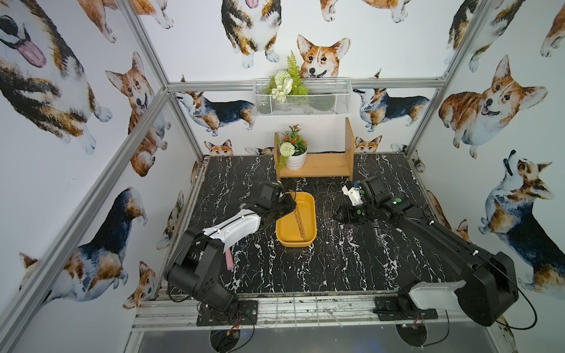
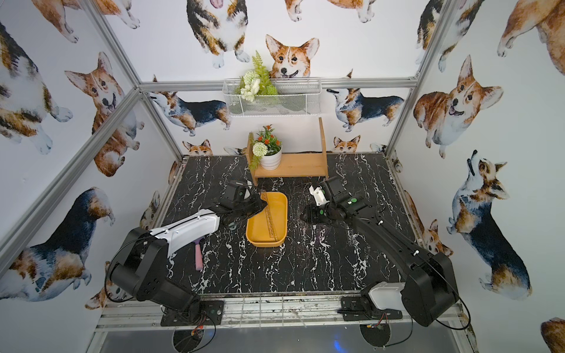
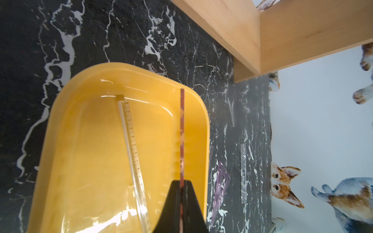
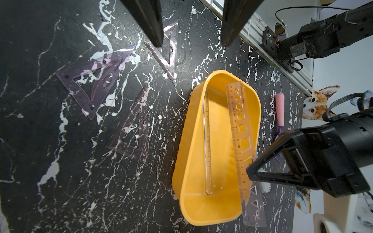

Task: Put the scattered rulers into the storage box
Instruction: Place the ruler in the storage box, then pick up the ruler from the center of the board.

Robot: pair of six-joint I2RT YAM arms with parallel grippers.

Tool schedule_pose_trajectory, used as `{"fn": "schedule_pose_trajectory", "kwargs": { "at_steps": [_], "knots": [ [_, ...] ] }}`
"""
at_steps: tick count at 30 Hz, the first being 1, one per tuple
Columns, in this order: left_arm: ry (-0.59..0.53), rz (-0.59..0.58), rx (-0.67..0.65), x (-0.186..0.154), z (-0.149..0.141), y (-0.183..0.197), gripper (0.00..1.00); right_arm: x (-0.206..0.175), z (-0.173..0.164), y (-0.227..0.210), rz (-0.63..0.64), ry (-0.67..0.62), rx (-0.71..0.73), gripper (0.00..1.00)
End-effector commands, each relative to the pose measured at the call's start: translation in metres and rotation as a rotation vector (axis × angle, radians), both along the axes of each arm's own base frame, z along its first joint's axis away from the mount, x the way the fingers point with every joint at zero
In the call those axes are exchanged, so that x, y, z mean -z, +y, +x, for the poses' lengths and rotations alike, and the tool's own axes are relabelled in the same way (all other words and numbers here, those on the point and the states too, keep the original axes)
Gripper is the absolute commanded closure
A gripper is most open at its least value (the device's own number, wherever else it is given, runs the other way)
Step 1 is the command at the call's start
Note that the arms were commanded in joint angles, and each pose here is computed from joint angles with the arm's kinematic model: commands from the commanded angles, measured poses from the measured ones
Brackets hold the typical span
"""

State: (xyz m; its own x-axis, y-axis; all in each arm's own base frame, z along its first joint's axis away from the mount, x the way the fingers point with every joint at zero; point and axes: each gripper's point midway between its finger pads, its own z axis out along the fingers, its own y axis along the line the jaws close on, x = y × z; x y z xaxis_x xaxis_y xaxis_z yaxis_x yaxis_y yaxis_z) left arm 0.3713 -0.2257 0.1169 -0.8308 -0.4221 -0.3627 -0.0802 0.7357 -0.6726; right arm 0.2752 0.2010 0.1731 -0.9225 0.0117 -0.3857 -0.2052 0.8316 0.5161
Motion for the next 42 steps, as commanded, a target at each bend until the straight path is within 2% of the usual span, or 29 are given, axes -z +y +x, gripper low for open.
{"fn": "schedule_pose_trajectory", "kwargs": {
  "at_steps": [1,10,14,19,35,42],
  "knots": [
    [-0.003,0.043,-0.018,0.007,0.006,0.003,1.00,0.005,-0.002,-0.006,-0.032,-0.002,0.001,0.49],
    [0.014,0.093,-0.054,0.017,0.013,0.009,0.99,0.027,-0.007,-0.027,-0.148,0.024,0.049,0.50],
    [0.007,0.108,-0.054,0.014,0.012,0.009,0.80,0.033,-0.009,-0.032,-0.176,0.031,0.062,0.51],
    [-0.024,0.118,-0.054,0.000,0.012,0.012,0.64,0.042,-0.014,-0.033,-0.199,0.044,0.062,0.52],
    [-0.143,0.147,0.023,-0.058,-0.011,0.004,0.61,0.061,-0.002,-0.054,-0.287,0.057,0.127,0.57],
    [-0.165,0.128,0.091,-0.069,-0.027,-0.018,0.61,0.064,0.013,-0.091,-0.297,0.065,0.222,0.46]
  ]
}}
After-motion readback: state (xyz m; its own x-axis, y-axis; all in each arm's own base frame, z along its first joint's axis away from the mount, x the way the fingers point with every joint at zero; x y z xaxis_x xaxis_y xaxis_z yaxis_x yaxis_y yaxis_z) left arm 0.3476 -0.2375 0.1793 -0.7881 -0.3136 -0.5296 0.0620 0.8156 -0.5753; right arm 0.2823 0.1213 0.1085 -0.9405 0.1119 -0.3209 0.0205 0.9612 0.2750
